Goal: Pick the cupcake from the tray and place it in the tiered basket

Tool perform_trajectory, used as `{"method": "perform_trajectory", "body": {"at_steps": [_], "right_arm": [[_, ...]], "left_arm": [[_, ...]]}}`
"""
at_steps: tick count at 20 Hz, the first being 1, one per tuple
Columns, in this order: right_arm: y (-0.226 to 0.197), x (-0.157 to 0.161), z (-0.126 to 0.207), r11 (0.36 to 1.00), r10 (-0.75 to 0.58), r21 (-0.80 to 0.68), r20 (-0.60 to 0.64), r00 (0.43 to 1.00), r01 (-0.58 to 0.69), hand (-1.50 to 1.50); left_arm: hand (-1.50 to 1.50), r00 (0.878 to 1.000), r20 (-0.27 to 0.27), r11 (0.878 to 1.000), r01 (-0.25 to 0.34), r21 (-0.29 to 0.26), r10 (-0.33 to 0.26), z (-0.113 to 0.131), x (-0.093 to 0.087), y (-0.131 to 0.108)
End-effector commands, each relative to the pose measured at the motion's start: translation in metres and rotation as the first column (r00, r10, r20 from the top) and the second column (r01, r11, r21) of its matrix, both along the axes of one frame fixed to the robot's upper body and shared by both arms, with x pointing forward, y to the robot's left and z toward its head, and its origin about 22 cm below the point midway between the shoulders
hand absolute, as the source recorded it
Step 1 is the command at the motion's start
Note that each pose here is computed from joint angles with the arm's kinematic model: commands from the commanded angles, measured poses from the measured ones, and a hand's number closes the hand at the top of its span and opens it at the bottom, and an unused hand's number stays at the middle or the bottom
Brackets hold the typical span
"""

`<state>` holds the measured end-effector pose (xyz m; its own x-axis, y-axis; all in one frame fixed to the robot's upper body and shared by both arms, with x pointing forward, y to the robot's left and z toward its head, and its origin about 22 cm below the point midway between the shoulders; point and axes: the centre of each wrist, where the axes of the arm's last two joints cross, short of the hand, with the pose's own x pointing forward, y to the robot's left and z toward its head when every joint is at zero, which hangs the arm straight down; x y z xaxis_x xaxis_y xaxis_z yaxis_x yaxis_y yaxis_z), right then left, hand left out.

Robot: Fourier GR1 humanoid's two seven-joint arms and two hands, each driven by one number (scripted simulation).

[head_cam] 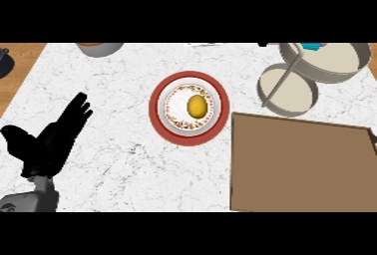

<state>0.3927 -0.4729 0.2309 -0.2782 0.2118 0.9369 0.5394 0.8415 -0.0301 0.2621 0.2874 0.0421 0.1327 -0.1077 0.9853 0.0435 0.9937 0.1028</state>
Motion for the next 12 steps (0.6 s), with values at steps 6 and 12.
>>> {"method": "perform_trajectory", "body": {"at_steps": [6,12], "right_arm": [[-0.091,-0.081,0.007,0.997,-0.081,0.004,0.051,0.995,0.081,-1.5],[-0.119,-0.117,0.018,0.997,-0.073,-0.018,0.025,0.997,0.073,-1.5]], "left_arm": [[0.0,1.0,0.008,1.0,0.002,0.002,-0.002,-0.01,0.008,0.01],[0.0,1.0,0.01,1.0,0.027,0.003,-0.027,0.0,0.013,-0.003]]}}
